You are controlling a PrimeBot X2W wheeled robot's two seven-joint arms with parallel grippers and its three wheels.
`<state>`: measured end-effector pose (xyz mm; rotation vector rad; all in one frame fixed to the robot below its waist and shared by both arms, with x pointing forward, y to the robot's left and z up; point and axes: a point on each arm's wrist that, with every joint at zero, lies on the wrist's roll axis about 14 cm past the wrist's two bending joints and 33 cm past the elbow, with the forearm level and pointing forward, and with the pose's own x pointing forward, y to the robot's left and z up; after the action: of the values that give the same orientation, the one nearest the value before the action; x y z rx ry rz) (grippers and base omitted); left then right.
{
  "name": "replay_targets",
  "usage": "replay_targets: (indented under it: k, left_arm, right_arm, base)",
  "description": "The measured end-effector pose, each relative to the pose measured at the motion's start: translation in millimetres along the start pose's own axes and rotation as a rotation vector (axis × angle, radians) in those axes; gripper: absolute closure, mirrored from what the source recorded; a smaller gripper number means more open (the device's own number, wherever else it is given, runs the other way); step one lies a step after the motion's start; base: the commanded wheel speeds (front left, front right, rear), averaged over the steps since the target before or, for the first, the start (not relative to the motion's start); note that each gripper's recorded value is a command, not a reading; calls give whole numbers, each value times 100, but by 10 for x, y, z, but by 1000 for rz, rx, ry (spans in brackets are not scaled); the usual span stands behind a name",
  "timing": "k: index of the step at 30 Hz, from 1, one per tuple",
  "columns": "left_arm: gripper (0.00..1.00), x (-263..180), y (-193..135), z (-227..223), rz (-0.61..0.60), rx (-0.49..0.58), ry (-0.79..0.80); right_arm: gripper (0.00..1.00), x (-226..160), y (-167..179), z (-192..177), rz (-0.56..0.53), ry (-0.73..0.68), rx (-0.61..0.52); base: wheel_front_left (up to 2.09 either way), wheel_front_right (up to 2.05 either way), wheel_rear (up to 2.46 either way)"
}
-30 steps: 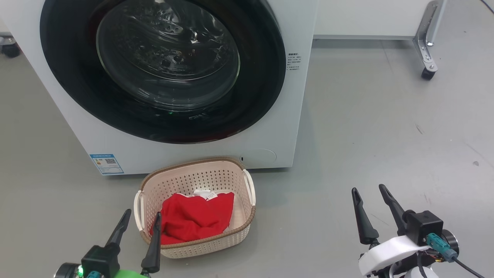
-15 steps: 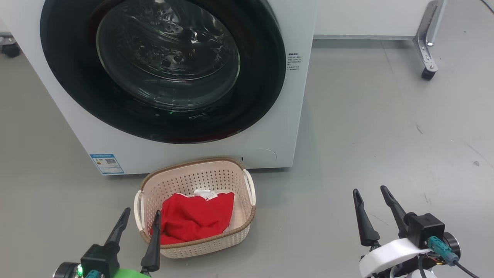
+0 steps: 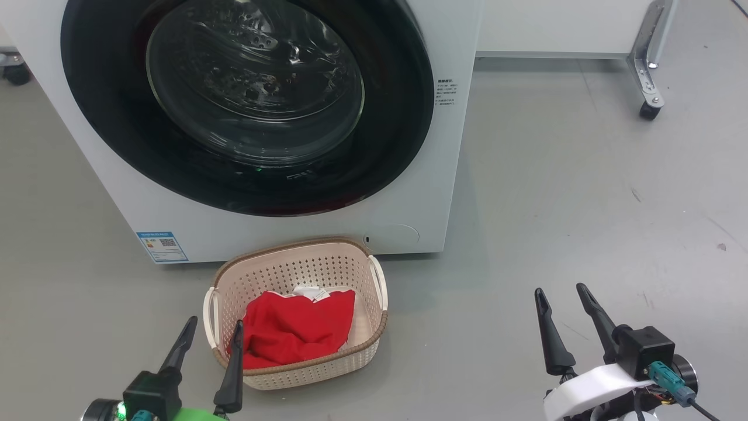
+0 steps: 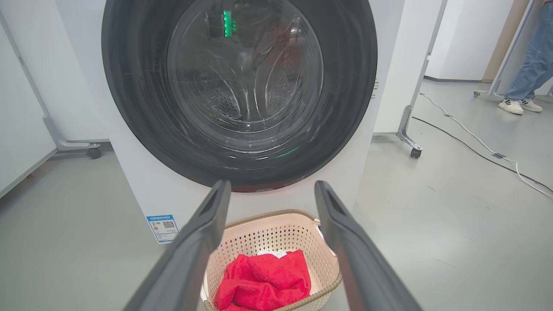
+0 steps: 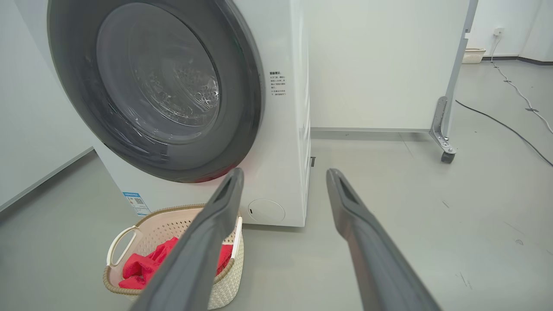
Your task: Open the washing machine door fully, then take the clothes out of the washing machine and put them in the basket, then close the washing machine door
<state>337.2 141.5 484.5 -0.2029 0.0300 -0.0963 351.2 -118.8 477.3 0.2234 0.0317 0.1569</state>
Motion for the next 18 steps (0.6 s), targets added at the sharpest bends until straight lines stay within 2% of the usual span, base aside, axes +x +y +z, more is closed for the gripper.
replay_targets:
  k: [1, 14, 18]
  left_arm:
    - [100, -3, 1, -4, 1, 0, 1]
    - [100, -220, -9, -580, 32, -31, 180]
    - [100, -237, -8, -625, 39, -56, 197]
  right_arm:
    - [100, 1, -3, -1, -3, 0, -1]
    - [100, -349, -91, -649, -56, 207, 22]
    - [100, -392, -108, -696, -70, 222, 44]
  base:
    - [0, 0, 0]
    - [0, 0, 0]
    - [0, 0, 0]
